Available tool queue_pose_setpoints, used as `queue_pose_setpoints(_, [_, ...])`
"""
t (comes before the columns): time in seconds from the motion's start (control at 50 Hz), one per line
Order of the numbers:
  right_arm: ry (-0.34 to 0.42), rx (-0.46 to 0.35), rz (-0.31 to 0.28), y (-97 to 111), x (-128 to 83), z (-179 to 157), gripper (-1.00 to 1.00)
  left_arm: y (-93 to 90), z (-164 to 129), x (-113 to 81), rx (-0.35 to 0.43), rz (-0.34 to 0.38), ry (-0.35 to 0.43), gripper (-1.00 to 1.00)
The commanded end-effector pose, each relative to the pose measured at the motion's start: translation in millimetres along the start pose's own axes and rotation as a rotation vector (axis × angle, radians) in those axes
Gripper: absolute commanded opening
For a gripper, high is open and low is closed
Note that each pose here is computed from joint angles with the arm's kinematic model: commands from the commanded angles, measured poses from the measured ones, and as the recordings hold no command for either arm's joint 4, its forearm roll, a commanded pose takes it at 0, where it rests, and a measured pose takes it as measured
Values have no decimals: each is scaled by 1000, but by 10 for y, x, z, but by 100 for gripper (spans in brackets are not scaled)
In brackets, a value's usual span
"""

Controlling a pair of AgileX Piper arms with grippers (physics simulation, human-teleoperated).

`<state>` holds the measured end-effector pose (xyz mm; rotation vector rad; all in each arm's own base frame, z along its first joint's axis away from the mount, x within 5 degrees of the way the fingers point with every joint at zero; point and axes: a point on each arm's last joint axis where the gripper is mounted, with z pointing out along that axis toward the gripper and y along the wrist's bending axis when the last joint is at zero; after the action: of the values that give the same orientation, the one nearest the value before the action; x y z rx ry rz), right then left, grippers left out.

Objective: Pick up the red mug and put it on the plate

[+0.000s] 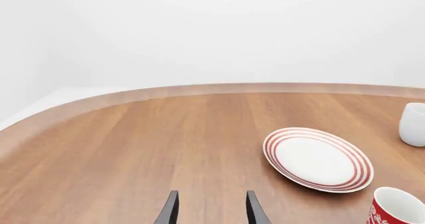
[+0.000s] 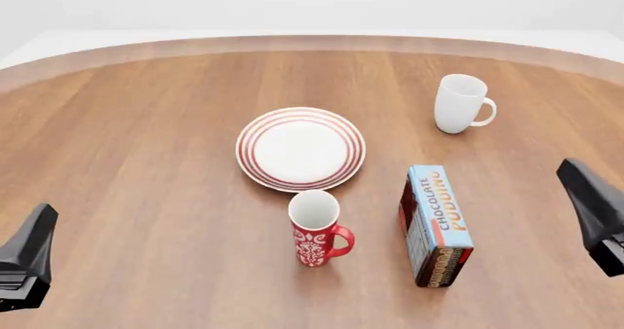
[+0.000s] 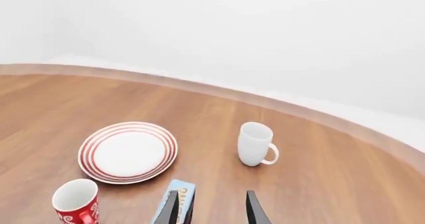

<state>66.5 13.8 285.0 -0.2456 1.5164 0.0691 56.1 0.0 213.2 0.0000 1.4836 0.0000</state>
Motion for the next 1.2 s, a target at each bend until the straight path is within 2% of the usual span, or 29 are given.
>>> queue_pose_setpoints(0.02, [33, -94, -36, 38, -272, 117, 100, 0, 0, 0, 0, 0, 0, 100])
queue_pose_setpoints(0.2, [85, -186, -93, 108, -434, 255, 100, 0, 0, 0, 0, 0, 0, 100])
queue_pose_setpoints(0.24, [104, -202, -48, 122, -486, 284, 100, 0, 0, 0, 0, 0, 0, 100])
queue_pose_setpoints(0.3, [121, -233, -67, 151, -539, 324, 100, 0, 0, 0, 0, 0, 0, 100])
queue_pose_setpoints(0.4, [147, -261, -51, 183, -613, 384, 100, 0, 0, 0, 0, 0, 0, 100])
queue_pose_setpoints(0.58, [195, -313, -86, 249, -682, 476, 100, 0, 0, 0, 0, 0, 0, 100])
queue_pose_setpoints(0.72, [265, -361, -106, 349, -597, 603, 100, 0, 0, 0, 0, 0, 0, 100])
queue_pose_setpoints(0.78, [280, -368, -88, 369, -624, 641, 100, 0, 0, 0, 0, 0, 0, 100])
queue_pose_setpoints(0.96, [324, -409, -105, 445, -646, 713, 100, 0, 0, 0, 0, 0, 0, 100])
queue_pose_setpoints(1.04, [342, -428, -93, 481, -651, 723, 100, 0, 0, 0, 0, 0, 0, 100])
queue_pose_setpoints(1.06, [363, -457, -84, 533, -639, 722, 100, 0, 0, 0, 0, 0, 0, 100])
queue_pose_setpoints(1.2, [383, -474, -93, 571, -622, 746, 100, 0, 0, 0, 0, 0, 0, 100])
